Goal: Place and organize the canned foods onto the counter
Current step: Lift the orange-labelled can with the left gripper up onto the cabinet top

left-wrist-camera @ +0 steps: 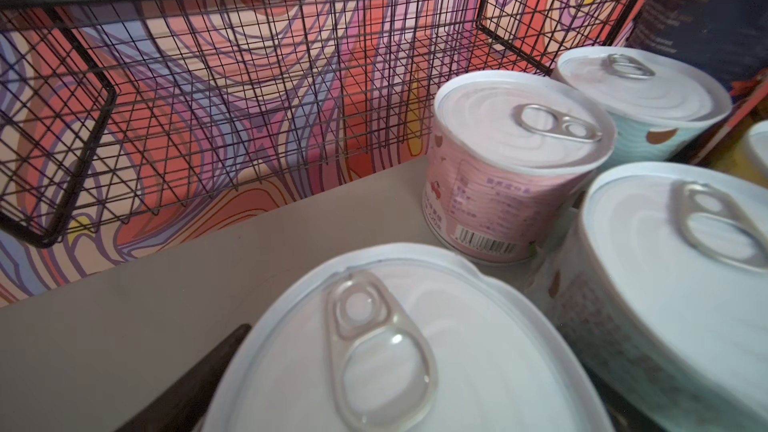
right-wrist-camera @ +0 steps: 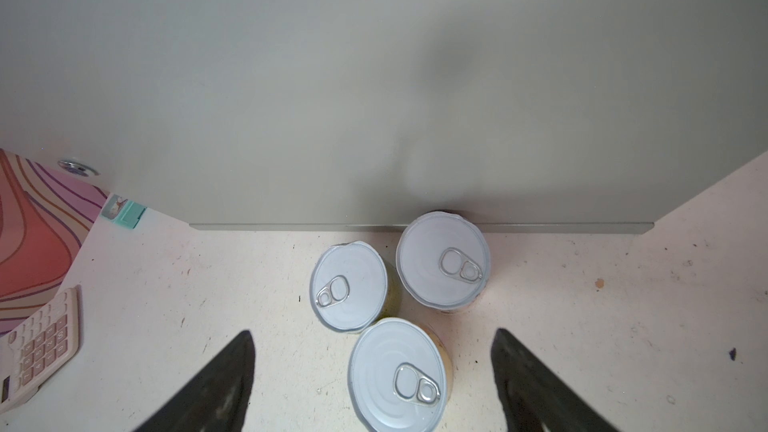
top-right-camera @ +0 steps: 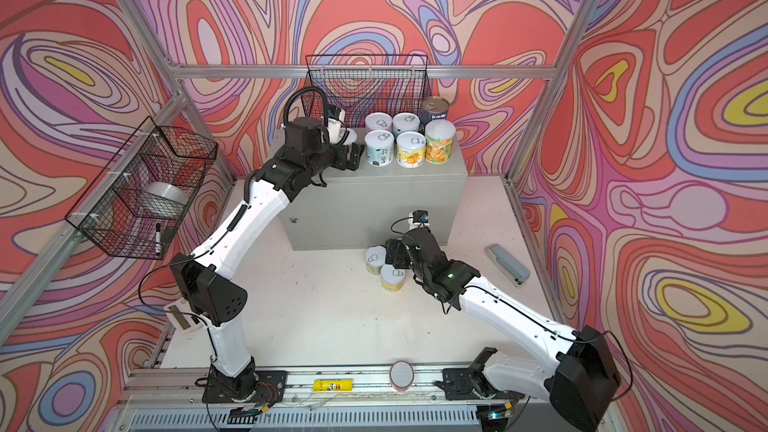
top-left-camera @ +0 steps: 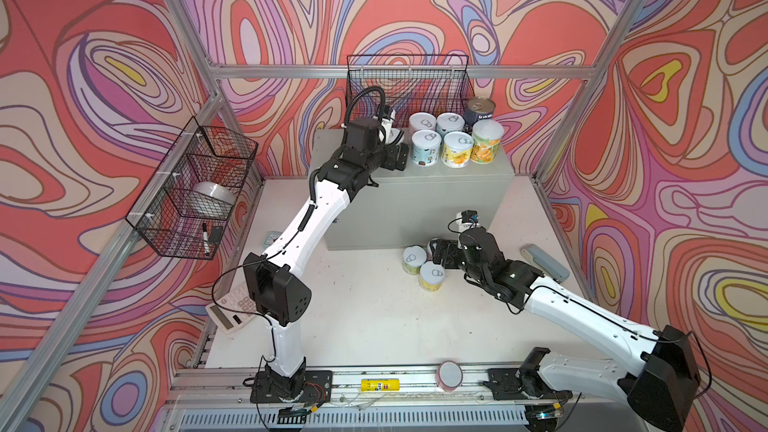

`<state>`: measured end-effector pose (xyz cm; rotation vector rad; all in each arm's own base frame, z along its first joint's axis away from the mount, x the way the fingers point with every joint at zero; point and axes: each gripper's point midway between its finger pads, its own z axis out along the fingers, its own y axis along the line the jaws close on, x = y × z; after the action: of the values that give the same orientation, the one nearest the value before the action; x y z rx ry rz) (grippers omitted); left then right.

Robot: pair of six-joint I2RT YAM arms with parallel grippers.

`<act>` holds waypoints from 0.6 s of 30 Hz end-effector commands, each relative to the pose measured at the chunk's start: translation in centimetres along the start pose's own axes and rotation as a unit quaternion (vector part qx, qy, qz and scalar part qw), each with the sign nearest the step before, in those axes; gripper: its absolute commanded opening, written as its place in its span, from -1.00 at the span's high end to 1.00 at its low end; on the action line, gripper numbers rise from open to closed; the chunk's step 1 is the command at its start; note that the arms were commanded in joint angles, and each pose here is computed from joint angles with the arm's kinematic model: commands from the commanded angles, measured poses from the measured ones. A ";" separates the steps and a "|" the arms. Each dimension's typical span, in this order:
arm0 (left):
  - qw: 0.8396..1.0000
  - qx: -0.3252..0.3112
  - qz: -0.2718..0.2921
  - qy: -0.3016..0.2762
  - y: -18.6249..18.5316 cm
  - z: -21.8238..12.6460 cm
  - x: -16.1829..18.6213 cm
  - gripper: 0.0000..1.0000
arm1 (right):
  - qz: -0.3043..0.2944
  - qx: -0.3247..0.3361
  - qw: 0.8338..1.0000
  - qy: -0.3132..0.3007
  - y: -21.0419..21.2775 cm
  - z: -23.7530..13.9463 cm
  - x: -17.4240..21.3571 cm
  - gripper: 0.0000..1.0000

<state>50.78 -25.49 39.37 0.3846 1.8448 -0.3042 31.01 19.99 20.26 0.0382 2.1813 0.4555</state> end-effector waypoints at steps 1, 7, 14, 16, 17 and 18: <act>0.999 0.003 0.015 -0.037 -0.2 -2.1 -2.5 -1.00 | 0.009 -0.004 1.000 -0.011 0.2 -0.6 -0.7 -0.84; 0.997 -0.004 0.031 -0.071 0.2 -5.0 -4.8 -1.00 | 0.010 -0.011 1.000 -0.010 0.5 -0.7 -0.8 -0.84; 0.994 -0.015 0.045 -0.094 0.7 -9.4 -6.1 -0.89 | 0.011 -0.018 1.000 -0.010 0.8 -0.6 -0.9 -0.83; 0.994 -0.018 0.043 -0.100 0.9 -10.7 -5.8 -0.72 | 0.012 -0.020 1.000 -0.006 1.0 -0.4 -0.8 -0.83; 0.994 -0.016 0.043 -0.101 0.8 -11.2 -5.6 -0.50 | 0.013 -0.021 1.000 -0.005 1.1 -0.4 -0.8 -0.82; 0.994 -0.015 0.039 -0.103 0.9 -11.7 -5.4 -0.17 | 0.014 -0.022 1.000 -0.004 1.1 -0.4 -0.8 -0.82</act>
<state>43.35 -21.29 47.24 0.3958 1.6654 -0.2657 30.87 20.25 20.35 0.0396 2.1844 0.4808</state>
